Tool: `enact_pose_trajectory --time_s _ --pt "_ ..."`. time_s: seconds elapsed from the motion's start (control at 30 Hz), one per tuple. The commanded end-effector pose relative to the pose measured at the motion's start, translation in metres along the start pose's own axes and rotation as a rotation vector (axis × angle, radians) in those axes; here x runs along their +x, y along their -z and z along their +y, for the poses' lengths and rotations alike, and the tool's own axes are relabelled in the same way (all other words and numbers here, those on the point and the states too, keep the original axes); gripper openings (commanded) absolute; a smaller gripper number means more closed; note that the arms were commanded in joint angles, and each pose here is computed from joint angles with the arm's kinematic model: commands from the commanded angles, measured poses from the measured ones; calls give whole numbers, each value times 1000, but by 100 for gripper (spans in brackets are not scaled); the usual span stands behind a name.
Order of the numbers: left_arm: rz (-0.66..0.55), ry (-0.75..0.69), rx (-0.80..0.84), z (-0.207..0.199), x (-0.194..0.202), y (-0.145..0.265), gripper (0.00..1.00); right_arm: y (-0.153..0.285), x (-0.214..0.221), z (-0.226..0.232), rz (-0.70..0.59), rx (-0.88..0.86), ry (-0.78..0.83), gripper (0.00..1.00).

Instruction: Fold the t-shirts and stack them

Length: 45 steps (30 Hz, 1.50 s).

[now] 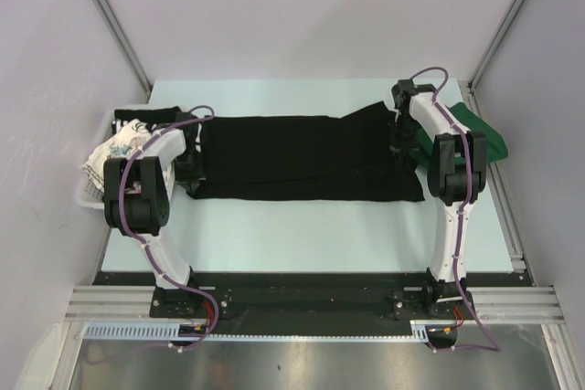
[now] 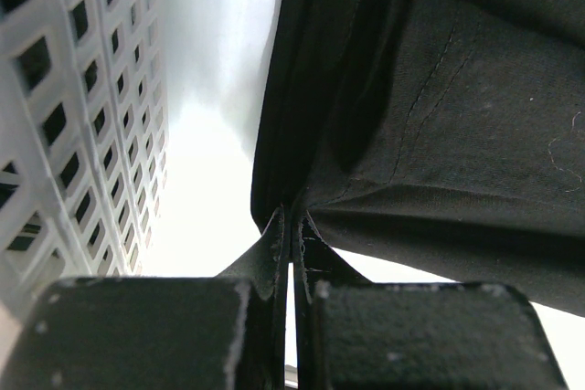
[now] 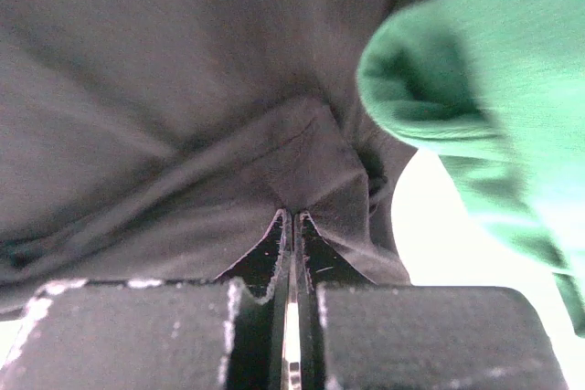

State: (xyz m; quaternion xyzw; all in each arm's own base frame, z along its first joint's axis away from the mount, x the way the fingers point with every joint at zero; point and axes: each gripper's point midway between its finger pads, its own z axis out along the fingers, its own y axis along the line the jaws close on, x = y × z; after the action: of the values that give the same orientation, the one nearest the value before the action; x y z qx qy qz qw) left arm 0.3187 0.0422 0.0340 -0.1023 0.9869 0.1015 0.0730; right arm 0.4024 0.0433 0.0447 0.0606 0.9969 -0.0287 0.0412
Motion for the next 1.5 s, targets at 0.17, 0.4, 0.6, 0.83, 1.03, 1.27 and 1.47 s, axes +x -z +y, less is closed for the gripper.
enact_pose_trajectory --time_s 0.17,0.4,0.6,0.83,1.03,1.27,1.47 --pt "-64 181 -172 62 -15 8 0 52 -49 -5 -190 40 2 0" --pt "-64 181 -168 61 -15 7 0 33 -61 0 -200 32 27 0" --pt "-64 181 -168 61 -15 7 0 6 -67 2 -182 33 40 0" --pt "-61 180 -167 61 -14 6 0 -10 -79 11 -222 -1 52 0" --pt "-59 180 -169 62 -14 5 0 -1 -94 19 -276 -9 64 0" --pt "-60 181 -174 62 -16 4 0 -31 -87 21 -218 -11 75 0" --pt "-76 186 -177 63 -18 8 7 -55 -80 24 -177 -5 85 0"
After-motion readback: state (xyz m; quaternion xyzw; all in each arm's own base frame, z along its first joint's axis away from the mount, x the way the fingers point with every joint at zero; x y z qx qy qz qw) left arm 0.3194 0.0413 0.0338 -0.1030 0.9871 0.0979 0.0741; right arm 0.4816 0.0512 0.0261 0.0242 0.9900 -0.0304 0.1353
